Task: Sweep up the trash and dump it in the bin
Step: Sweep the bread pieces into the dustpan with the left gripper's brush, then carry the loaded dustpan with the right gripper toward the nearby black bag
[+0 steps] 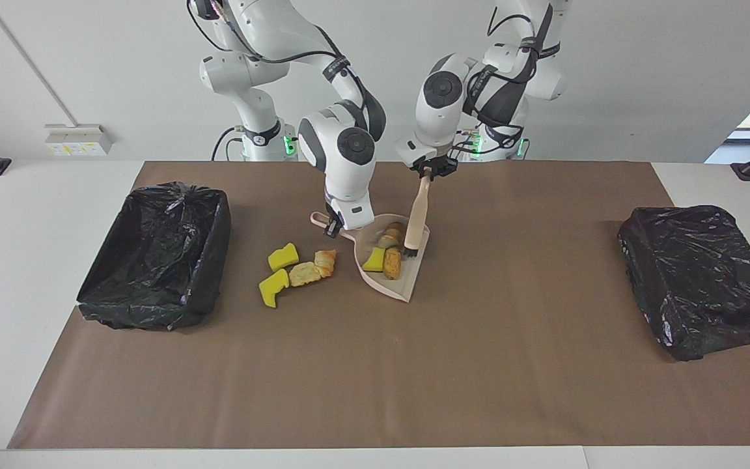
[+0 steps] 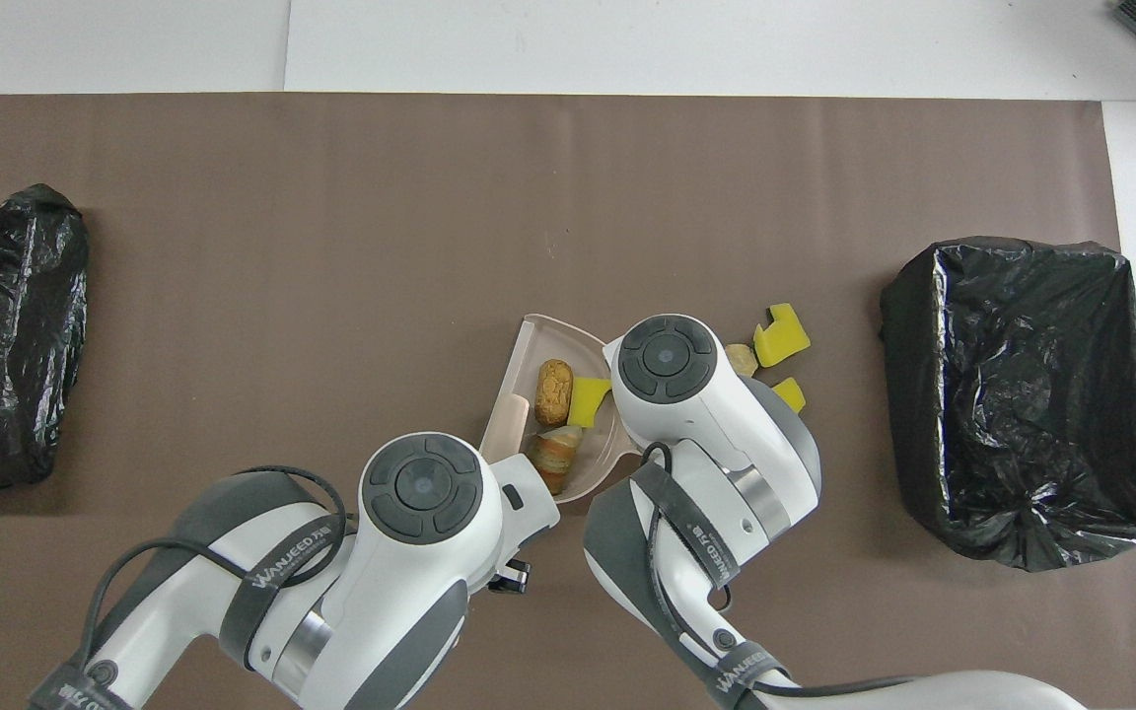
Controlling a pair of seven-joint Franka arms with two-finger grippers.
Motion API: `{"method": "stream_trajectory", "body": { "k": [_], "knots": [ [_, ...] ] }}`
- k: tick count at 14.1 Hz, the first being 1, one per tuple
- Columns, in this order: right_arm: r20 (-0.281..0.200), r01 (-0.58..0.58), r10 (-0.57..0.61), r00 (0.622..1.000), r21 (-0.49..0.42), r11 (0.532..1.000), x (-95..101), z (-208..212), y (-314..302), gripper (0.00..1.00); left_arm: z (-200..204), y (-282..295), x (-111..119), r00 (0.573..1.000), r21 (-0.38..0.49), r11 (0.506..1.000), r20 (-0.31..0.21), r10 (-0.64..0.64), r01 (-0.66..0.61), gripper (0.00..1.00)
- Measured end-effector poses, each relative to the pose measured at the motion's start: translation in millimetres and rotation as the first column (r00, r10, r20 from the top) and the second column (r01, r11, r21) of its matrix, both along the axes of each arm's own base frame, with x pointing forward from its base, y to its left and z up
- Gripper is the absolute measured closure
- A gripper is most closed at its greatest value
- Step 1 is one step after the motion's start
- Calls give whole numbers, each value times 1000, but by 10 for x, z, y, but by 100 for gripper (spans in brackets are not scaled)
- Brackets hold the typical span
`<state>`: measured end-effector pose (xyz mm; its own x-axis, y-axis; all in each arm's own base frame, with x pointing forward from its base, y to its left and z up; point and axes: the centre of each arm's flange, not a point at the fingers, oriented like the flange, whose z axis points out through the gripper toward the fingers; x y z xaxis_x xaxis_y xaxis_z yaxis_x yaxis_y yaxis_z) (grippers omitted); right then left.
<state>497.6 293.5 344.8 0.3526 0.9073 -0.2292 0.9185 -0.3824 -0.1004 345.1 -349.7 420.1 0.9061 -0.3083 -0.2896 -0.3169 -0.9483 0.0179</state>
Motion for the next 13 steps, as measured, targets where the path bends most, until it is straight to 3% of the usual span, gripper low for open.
{"method": "stream_trajectory", "body": {
  "k": [3, 6, 10, 13],
  "knots": [
    [0, 1, -1, 1000, 1, 1000, 1, 0, 0, 68, 275, 212, -112, 999, 37, 999, -37, 37, -36, 74],
    [-1, 7, -7, 1000, 2, 1000, 3, 1, -3, 68, 512, 502, -278, 981, 64, 979, -8, 193, -192, 74],
    [25, 67, -67, 997, 15, 998, 95, 115, -77, 68, 337, 555, -964, 950, 93, 947, 89, 299, -307, 74],
    [73, 143, -147, 986, 67, 988, 272, 497, -389, 68, 73, 348, -1496, 932, 36, 942, 158, 326, -335, 74]
  ]
}}
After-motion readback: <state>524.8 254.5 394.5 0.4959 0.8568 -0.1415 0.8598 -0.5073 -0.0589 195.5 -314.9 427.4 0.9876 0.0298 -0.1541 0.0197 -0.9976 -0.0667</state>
